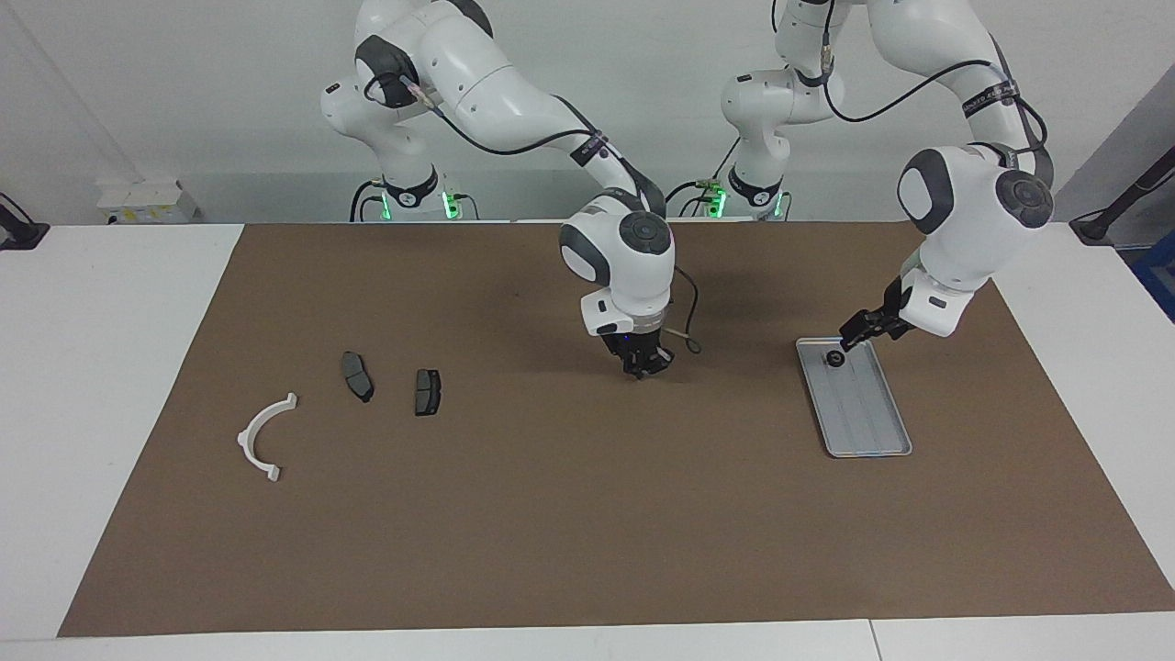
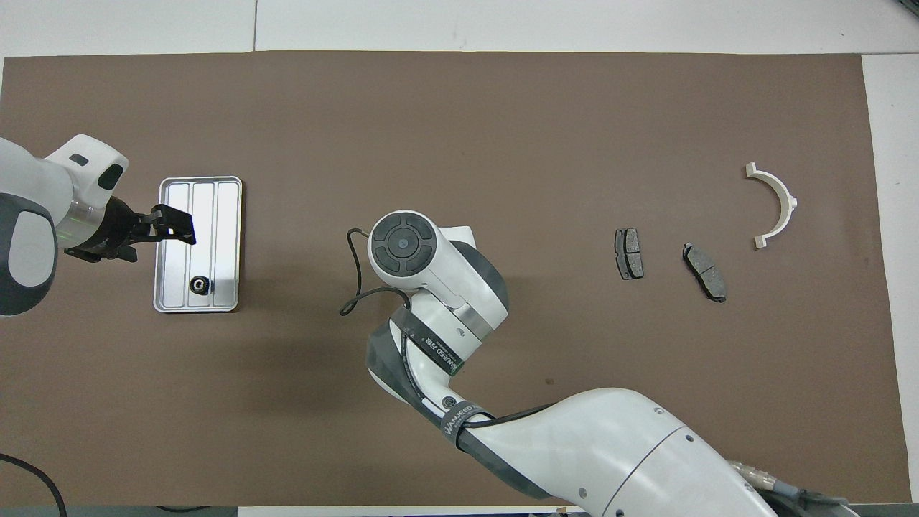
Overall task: Pick bearing gear from pile to tray
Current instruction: 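Carry the second ring to the table center and release it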
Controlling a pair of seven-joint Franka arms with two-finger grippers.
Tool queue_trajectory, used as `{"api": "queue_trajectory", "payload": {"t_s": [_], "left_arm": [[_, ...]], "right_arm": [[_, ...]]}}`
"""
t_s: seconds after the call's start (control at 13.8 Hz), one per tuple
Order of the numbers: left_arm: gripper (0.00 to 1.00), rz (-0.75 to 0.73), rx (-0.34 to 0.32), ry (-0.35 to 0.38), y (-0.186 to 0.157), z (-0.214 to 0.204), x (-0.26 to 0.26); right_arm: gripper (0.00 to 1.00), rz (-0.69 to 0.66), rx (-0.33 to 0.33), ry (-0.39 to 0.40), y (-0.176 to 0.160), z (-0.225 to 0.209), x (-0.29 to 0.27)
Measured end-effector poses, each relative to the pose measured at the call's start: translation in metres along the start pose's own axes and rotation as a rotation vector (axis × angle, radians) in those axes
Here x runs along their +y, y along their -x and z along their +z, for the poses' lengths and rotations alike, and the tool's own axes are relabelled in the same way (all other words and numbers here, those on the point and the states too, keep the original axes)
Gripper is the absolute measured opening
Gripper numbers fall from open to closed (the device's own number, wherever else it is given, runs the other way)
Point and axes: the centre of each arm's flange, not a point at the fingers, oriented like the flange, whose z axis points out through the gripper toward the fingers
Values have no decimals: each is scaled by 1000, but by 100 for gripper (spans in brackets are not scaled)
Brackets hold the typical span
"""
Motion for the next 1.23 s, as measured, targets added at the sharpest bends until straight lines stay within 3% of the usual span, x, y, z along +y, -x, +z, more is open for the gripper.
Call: {"api": "queue_trajectory", "payload": {"t_s": [0.51,0.65,1.09,1.23], "left_arm": [[100,-26,2,-1,3,1,13],[100,-40,5,-2,4,1,18],[100,-72,19,1,4,0,25],[100,-96,27,3,5,0,35]], "right_arm": [[24,-8,9,-15,2,4,3],[39,-15,20,-10,1,5,4],[99,-37,52,10,-32,-26,1],[100,-75,62,1,-57,-50,3]]}}
